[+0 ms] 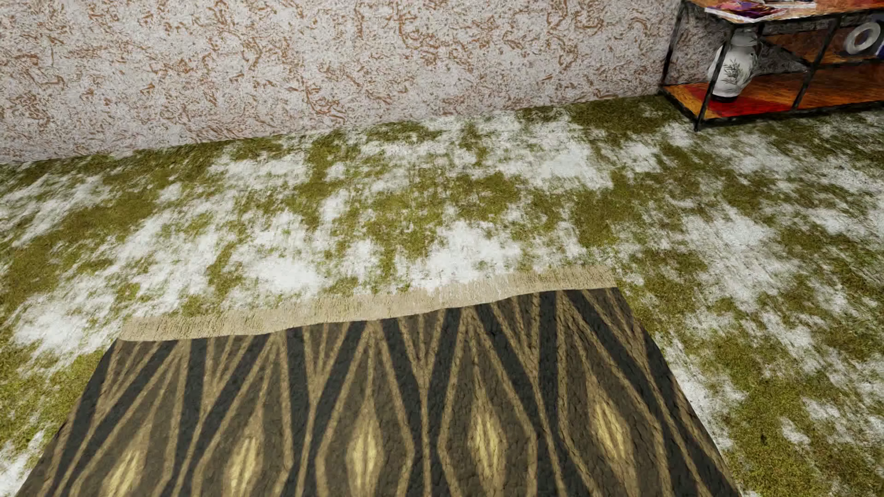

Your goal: Take a seat on the light pink chair

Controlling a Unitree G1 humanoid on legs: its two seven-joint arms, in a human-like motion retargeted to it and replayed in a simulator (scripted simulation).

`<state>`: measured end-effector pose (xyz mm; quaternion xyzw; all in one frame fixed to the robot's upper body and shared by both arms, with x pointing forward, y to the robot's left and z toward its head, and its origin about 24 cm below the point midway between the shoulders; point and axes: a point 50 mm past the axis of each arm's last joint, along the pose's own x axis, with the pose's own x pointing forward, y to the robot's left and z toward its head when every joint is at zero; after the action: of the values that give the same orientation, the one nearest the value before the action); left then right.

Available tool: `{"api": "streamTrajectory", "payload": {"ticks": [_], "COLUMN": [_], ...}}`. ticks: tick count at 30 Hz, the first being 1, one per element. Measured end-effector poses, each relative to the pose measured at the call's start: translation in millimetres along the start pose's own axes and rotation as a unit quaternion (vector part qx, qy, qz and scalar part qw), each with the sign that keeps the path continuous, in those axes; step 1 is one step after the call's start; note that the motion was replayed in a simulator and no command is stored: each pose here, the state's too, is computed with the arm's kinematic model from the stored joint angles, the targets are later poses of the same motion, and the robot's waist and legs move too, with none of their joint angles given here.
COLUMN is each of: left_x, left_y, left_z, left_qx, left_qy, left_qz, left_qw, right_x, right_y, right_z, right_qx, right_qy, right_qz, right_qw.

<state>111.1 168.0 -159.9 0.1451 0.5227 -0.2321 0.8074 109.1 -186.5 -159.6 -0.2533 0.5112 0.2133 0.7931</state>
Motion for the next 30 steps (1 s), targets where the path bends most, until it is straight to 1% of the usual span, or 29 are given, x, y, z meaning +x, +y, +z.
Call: {"api": "streamTrajectory", "payload": {"ticks": [1, 2, 3, 4, 5, 6, 7, 9, 11, 14, 17, 22, 24, 26, 28, 30], "left_x": [0.7, -1.9, -5.4, -9.2, -12.5, -15.1, -17.5, -21.4, -24.8, -24.5, -19.3, -8.2, -5.0, -2.8, -1.6, -2.5], "left_y": [1.3, 13.0, 24.9, 35.5, 44.0, 51.5, 58.2, 64.8, 64.6, 58.7, 45.4, 25.0, 25.0, 28.0, 32.1, 38.3], "left_z": [7.2, 6.6, 8.0, 10.6, 9.1, 4.4, -2.9, -24.6, -41.1, -43.5, -35.9, -18.1, -3.8, 17.2, 39.4, 68.4], "left_qx": [0.021, 0.023, 0.032, 0.062, 0.084, 0.091, 0.080, 0.029, -0.013, 0.002, 0.019, 0.010, 0.014, 0.044, 0.086, 0.141], "left_qy": [-0.011, -0.006, -0.010, -0.013, -0.007, 0.003, 0.014, 0.054, 0.086, 0.081, 0.055, 0.033, 0.017, -0.007, -0.029, -0.062], "left_qz": [0.005, 0.022, 0.022, 0.016, 0.021, 0.038, 0.064, 0.124, 0.158, 0.132, 0.098, 0.057, 0.042, 0.032, 0.029, 0.033], "left_qw": [1.000, 0.999, 0.999, 0.998, 0.996, 0.995, 0.995, 0.990, 0.984, 0.988, 0.993, 0.998, 0.999, 0.999, 0.995, 0.987], "right_x": [-1.0, -3.8, -7.1, -10.8, -14.0, -16.4, -18.7, -22.7, -25.1, -23.3, -16.5, -4.1, -1.7, -1.0, -1.4, -2.7], "right_y": [-12.9, -25.1, -37.2, -48.9, -58.1, -64.5, -69.6, -73.3, -71.2, -62.2, -45.4, -19.3, -22.3, -32.1, -40.7, -49.7], "right_z": [-0.6, -2.4, -2.3, -3.5, -9.2, -18.2, -28.6, -48.2, -58.8, -56.6, -42.9, -11.5, 4.2, 20.7, 41.6, 65.2], "right_qx": [-0.001, -0.022, -0.056, -0.084, -0.094, -0.089, -0.072, -0.033, -0.020, -0.027, -0.036, -0.043, -0.056, -0.083, -0.132, -0.179], "right_qy": [0.007, 0.010, 0.001, -0.003, 0.006, 0.025, 0.048, 0.092, 0.115, 0.100, 0.069, 0.026, 0.003, -0.017, -0.045, -0.074], "right_qz": [-0.017, -0.022, -0.022, -0.027, -0.034, -0.048, -0.068, -0.107, -0.122, -0.099, -0.070, -0.020, -0.013, 0.000, 0.015, 0.012], "right_qw": [1.000, 0.999, 0.998, 0.996, 0.995, 0.995, 0.994, 0.989, 0.986, 0.990, 0.995, 0.999, 0.998, 0.996, 0.990, 0.981]}}
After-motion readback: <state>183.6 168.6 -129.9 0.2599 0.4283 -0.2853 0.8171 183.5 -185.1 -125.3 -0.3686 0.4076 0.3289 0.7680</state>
